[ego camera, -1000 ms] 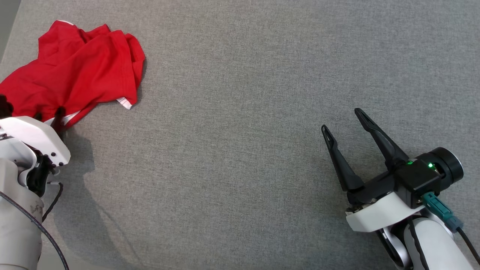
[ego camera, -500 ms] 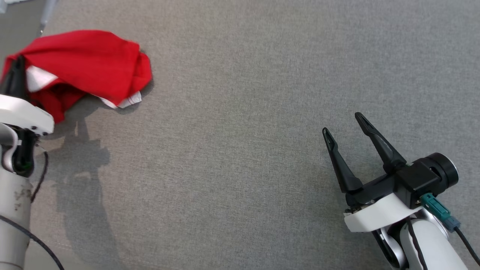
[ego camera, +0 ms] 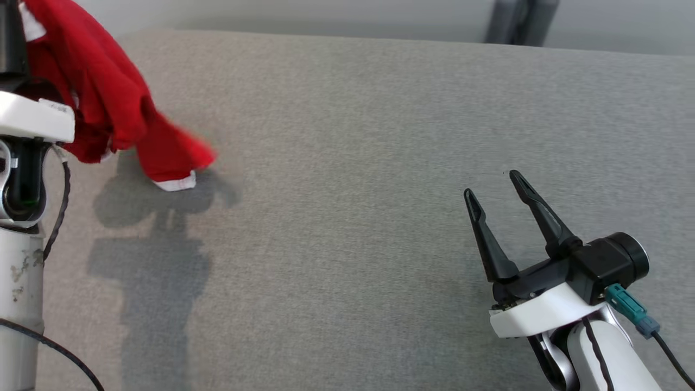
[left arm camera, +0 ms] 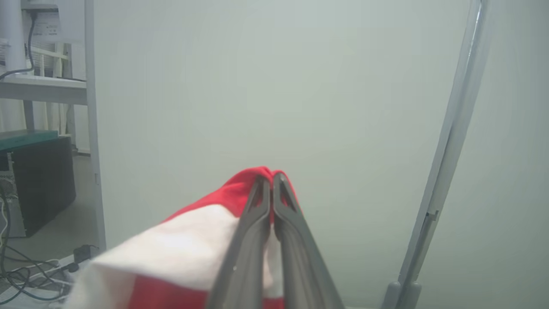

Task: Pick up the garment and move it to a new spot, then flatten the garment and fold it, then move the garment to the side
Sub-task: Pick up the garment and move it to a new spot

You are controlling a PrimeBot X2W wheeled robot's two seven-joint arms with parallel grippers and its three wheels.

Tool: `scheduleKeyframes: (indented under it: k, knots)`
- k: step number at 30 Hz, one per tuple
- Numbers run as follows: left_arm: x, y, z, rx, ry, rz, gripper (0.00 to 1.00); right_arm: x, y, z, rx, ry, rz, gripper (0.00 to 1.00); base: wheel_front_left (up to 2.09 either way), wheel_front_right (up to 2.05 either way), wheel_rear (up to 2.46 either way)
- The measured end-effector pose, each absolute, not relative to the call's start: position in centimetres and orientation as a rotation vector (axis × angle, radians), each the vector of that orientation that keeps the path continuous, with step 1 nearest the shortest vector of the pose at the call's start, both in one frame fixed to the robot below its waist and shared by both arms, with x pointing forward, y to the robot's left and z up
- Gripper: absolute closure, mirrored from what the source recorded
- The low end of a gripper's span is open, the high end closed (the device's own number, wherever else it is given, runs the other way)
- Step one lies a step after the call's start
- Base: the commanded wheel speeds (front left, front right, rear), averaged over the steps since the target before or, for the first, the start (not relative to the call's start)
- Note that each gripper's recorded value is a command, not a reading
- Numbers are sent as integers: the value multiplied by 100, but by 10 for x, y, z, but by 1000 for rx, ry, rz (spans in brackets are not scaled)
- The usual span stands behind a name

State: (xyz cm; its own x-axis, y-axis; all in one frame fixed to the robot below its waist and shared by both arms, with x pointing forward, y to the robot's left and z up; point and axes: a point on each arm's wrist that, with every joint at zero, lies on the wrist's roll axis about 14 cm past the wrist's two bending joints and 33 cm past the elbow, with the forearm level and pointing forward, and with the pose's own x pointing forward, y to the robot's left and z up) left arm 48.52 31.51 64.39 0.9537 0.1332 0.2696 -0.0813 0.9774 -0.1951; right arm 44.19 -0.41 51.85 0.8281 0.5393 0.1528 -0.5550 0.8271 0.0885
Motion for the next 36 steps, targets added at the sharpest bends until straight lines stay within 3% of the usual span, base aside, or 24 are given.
scheduleKeyframes:
  k: [14,22,32,33,34,36]
  knots:
    - [501,147,694,-233,-341,-304,100,441,-66,534,116,-178,403,0,0,0,0]
    - [502,44,643,-117,-203,-550,100,440,-101,536,98,-186,307,0,0,0,0]
    - [470,-96,544,-22,-3,-922,100,433,-155,547,98,-216,161,0,0,0,0]
    - [464,-107,534,-8,20,-956,58,432,-162,547,93,-216,141,0,0,0,0]
    - [457,-118,523,8,37,-996,0,430,-169,547,89,-214,122,0,0,0,0]
    - [445,-137,510,9,67,-1058,0,426,-181,546,81,-210,87,0,0,0,0]
